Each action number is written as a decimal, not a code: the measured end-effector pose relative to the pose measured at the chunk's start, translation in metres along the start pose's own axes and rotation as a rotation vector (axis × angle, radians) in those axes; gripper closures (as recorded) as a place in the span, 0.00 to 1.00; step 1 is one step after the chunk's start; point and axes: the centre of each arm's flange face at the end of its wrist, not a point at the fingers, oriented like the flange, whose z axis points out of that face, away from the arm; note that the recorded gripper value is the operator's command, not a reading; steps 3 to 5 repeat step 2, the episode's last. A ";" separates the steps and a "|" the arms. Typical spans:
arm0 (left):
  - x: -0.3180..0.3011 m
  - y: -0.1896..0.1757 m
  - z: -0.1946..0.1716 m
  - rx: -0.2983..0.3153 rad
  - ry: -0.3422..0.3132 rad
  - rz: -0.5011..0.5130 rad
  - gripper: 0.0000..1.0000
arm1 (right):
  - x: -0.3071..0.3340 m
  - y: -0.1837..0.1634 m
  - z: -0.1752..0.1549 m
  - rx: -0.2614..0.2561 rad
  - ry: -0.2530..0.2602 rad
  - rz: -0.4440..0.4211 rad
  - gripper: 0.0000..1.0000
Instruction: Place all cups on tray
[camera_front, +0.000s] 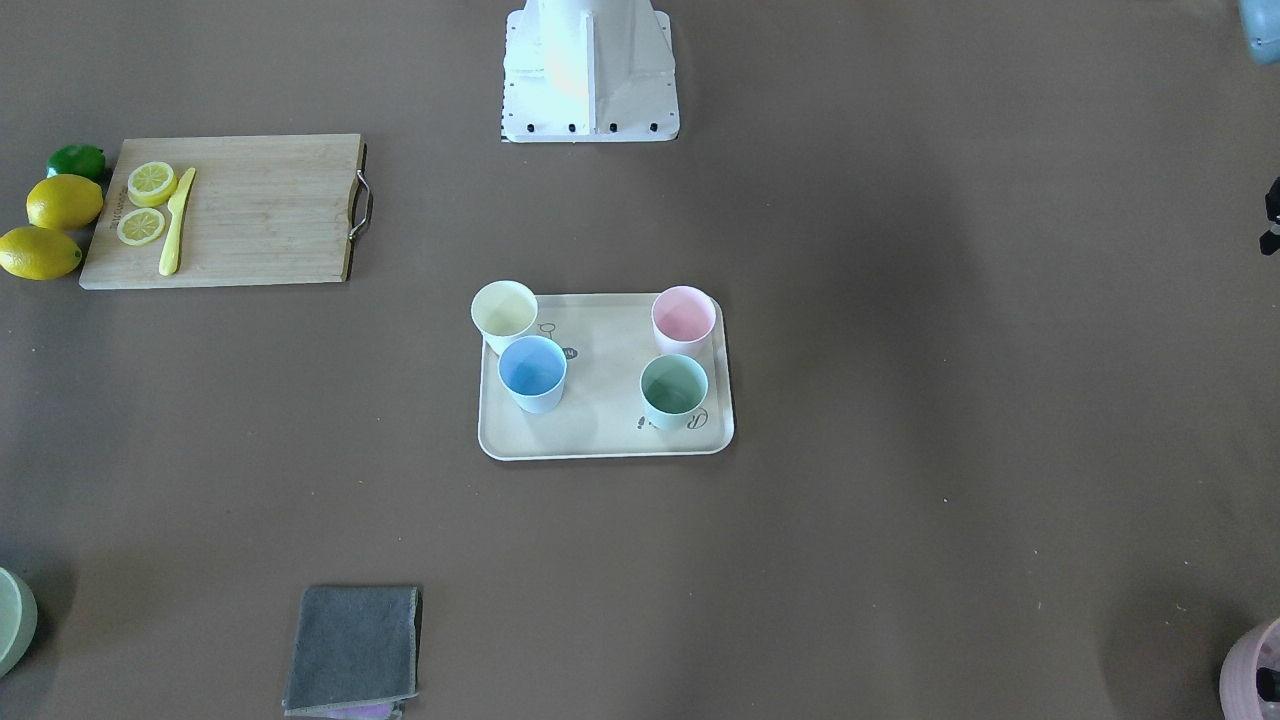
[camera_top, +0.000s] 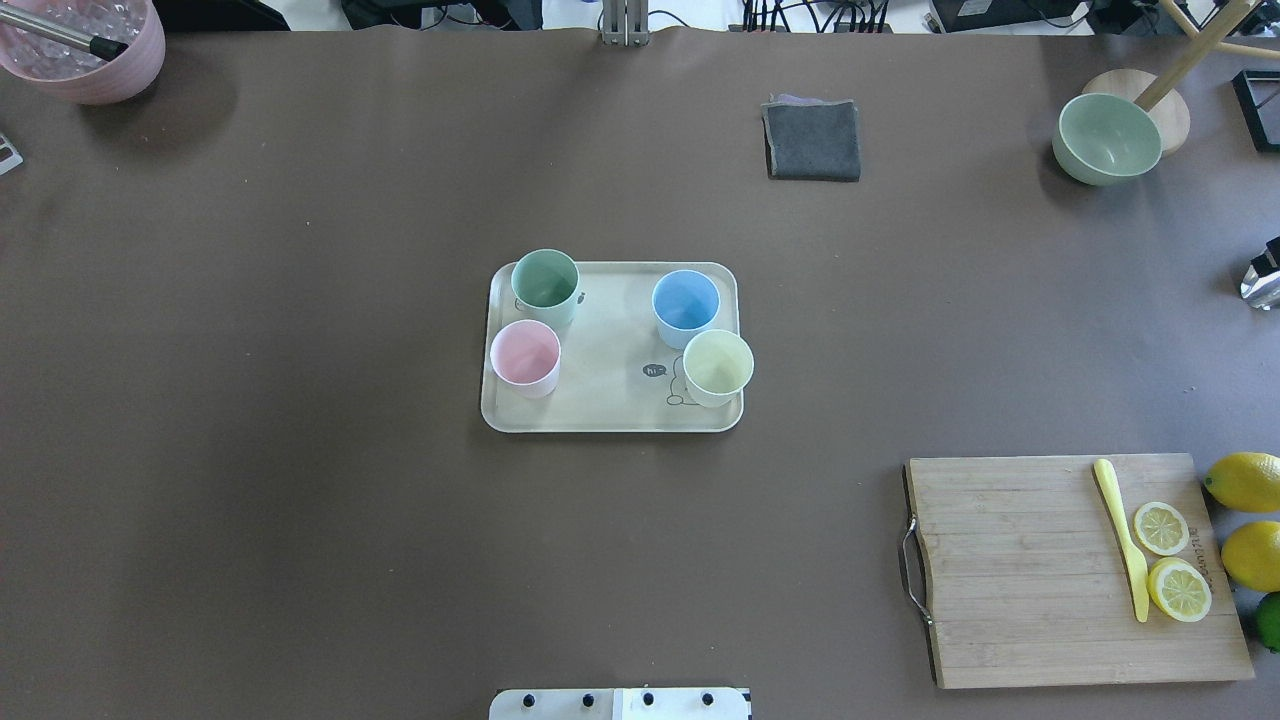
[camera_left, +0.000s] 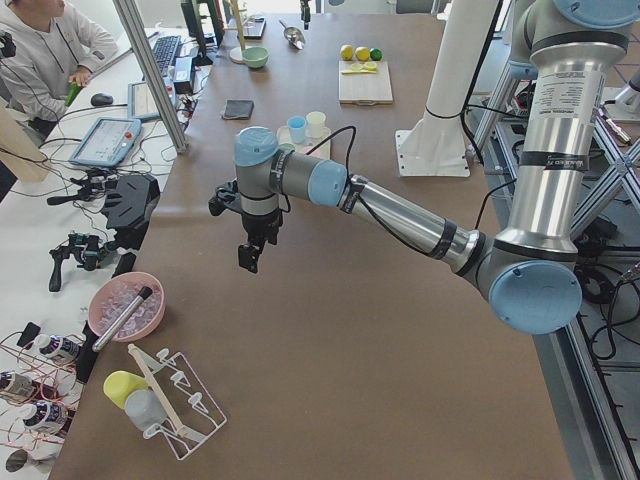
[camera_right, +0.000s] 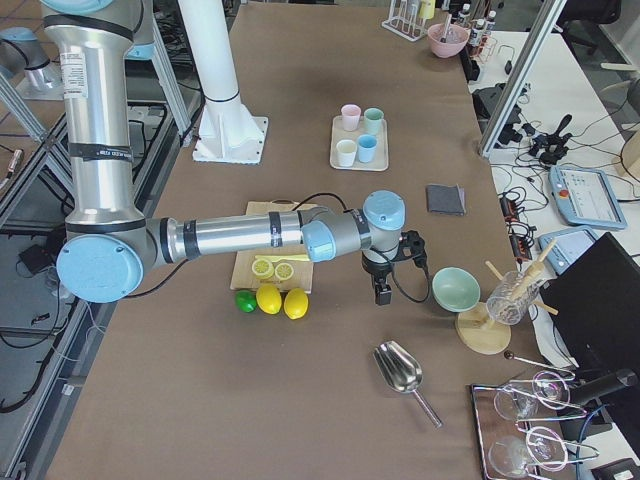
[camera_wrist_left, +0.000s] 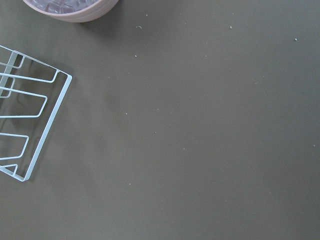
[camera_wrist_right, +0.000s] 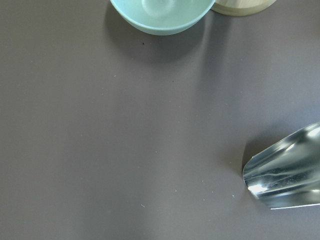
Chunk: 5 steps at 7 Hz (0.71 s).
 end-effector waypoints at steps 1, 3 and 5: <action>-0.002 0.004 0.001 0.001 0.000 -0.001 0.02 | 0.001 0.002 -0.001 0.001 0.001 0.001 0.00; -0.003 0.006 0.002 0.001 0.000 -0.001 0.02 | 0.000 0.001 -0.002 0.004 0.001 0.000 0.00; -0.003 0.006 0.002 0.001 0.000 -0.001 0.02 | 0.000 0.001 -0.002 0.004 0.001 0.000 0.00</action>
